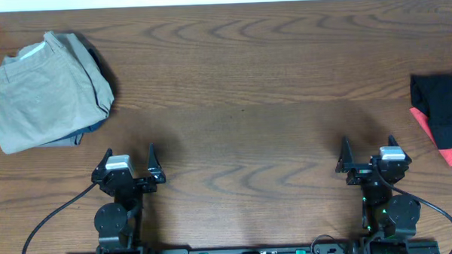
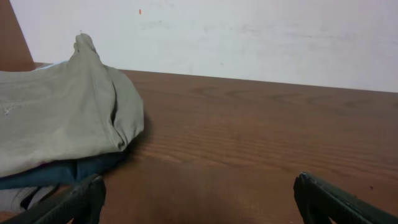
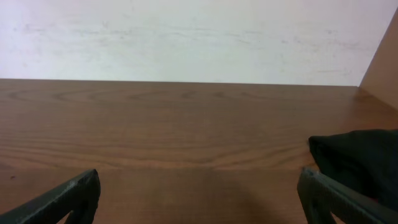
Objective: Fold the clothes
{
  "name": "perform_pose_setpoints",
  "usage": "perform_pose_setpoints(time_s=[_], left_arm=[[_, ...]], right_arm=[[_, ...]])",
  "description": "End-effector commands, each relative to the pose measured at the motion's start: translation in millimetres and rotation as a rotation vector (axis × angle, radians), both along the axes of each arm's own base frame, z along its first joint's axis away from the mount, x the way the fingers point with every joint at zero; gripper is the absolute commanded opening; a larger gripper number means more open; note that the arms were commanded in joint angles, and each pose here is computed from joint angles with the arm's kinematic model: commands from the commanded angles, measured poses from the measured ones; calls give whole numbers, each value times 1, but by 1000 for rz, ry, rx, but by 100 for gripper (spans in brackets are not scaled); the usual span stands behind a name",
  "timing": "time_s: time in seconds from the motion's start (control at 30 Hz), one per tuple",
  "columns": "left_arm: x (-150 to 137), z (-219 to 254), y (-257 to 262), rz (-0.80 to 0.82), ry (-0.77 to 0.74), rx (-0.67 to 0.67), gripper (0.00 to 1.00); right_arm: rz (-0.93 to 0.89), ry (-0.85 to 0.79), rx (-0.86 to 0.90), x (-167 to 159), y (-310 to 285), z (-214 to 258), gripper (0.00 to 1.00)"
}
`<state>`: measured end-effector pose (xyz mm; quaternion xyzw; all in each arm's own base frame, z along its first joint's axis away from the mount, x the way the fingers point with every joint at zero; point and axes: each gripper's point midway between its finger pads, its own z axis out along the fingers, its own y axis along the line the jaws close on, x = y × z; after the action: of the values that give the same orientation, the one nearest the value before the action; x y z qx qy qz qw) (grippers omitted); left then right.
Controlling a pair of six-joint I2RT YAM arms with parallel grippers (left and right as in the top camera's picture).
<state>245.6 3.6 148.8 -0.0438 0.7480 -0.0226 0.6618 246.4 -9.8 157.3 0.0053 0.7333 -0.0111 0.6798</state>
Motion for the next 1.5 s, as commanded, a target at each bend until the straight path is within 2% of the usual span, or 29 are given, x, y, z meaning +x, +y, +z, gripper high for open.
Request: perform_pose_setpoints(time_s=[0.0, 0.9, 1.1, 1.2, 1.3, 1.47], left_arm=[[-1, -18, 1, 9, 59, -7, 98], [-1, -18, 1, 9, 58, -7, 98], [-1, -17, 2, 10, 54, -7, 97], [-1, -17, 1, 12, 53, -28, 97], [-1, -9, 1, 19, 33, -71, 98], [-2, 21, 3, 25, -6, -70, 98]], right_arm=[[-7, 0, -18, 0, -2, -1, 99], [-5, -2, -19, 0, -2, 0, 99], [-22, -61, -25, 0, -5, 14, 99], [-2, -64, 67, 0, -1, 15, 99], [48, -59, 112, 0, 8, 14, 99], [56, -37, 126, 0, 10, 18, 99]])
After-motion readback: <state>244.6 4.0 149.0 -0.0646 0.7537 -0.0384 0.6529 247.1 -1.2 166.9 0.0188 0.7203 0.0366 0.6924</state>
